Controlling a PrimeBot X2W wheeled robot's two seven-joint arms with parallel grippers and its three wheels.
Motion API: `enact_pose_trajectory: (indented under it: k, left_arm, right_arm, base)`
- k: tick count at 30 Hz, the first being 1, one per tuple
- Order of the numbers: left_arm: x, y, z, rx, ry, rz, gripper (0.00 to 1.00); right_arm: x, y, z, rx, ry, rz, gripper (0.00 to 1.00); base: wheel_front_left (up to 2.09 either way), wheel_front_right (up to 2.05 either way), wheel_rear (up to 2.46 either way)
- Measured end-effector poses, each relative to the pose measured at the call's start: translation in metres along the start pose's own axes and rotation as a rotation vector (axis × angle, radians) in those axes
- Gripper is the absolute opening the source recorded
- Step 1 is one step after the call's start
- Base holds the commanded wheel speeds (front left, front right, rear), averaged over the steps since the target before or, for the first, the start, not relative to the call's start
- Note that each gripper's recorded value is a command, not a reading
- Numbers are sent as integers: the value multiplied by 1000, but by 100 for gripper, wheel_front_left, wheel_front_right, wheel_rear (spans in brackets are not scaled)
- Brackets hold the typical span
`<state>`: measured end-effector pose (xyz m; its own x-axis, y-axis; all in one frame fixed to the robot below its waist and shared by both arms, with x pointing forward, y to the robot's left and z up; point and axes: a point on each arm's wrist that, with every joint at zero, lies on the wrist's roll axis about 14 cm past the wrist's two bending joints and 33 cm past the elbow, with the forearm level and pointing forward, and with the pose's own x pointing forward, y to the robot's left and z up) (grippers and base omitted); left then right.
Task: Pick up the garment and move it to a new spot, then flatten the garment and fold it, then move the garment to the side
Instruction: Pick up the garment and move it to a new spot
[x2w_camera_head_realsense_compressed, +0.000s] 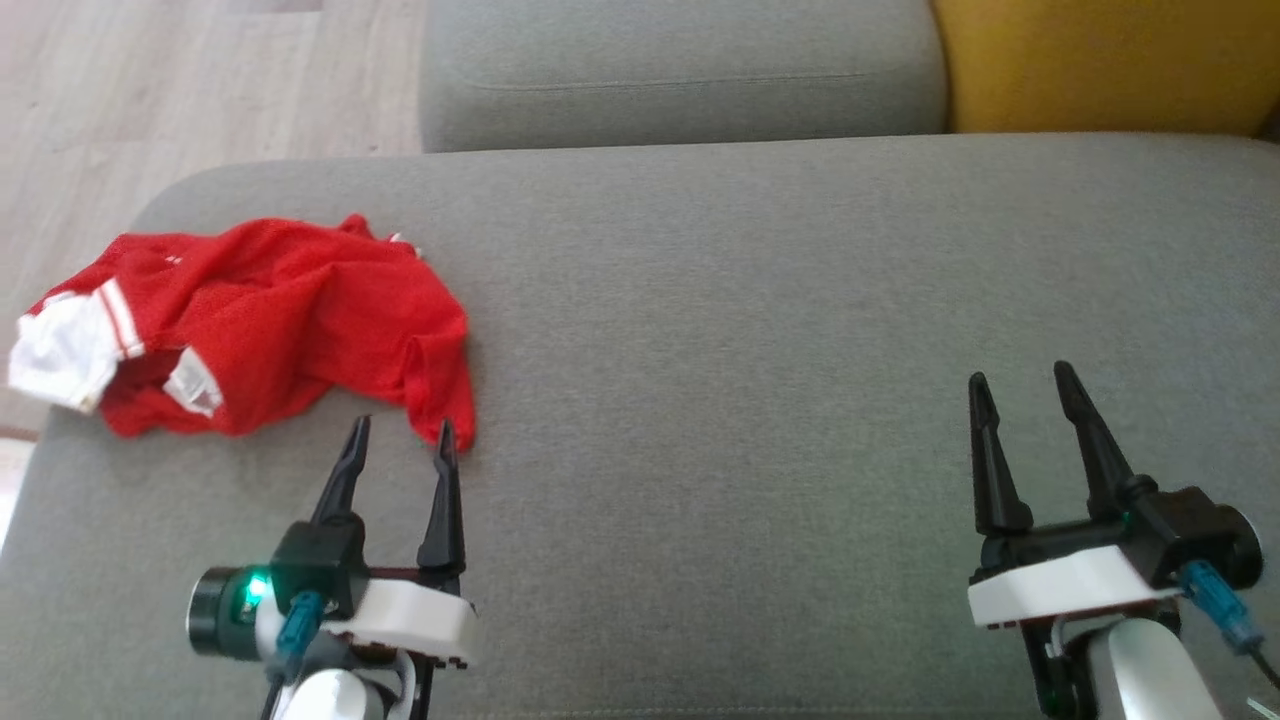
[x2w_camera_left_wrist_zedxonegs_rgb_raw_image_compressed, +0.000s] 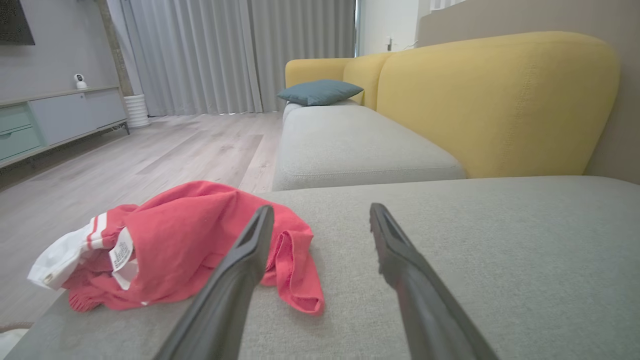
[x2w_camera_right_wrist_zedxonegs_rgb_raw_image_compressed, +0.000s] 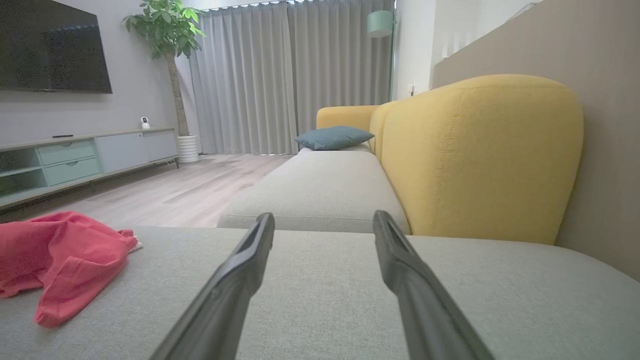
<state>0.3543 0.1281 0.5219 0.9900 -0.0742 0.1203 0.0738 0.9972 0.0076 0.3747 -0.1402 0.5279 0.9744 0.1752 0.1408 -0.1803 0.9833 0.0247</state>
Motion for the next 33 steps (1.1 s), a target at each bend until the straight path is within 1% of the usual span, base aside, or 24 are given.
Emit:
enact_pose_trajectory:
  k: [8,13,23,28,33]
  left_arm:
    - [-15,29,0,7,4,93,100]
    - [-35,59,-2,12,16,195,100]
    - [-71,106,0,35,19,358,100]
    - [-86,125,0,30,21,432,100]
    - [-83,123,6,19,-1,406,100]
  right_arm:
    - [11,41,-6,14,15,125,100]
    - [15,78,-11,23,29,237,100]
    - [22,135,-15,42,38,409,100]
    - [21,152,-17,46,44,460,100]
    - [21,154,-19,47,51,466,100]
  base:
    - [0,0,0]
    - [0,0,0]
    - [0,0,0]
    - [0,0,0]
    - [0,0,0]
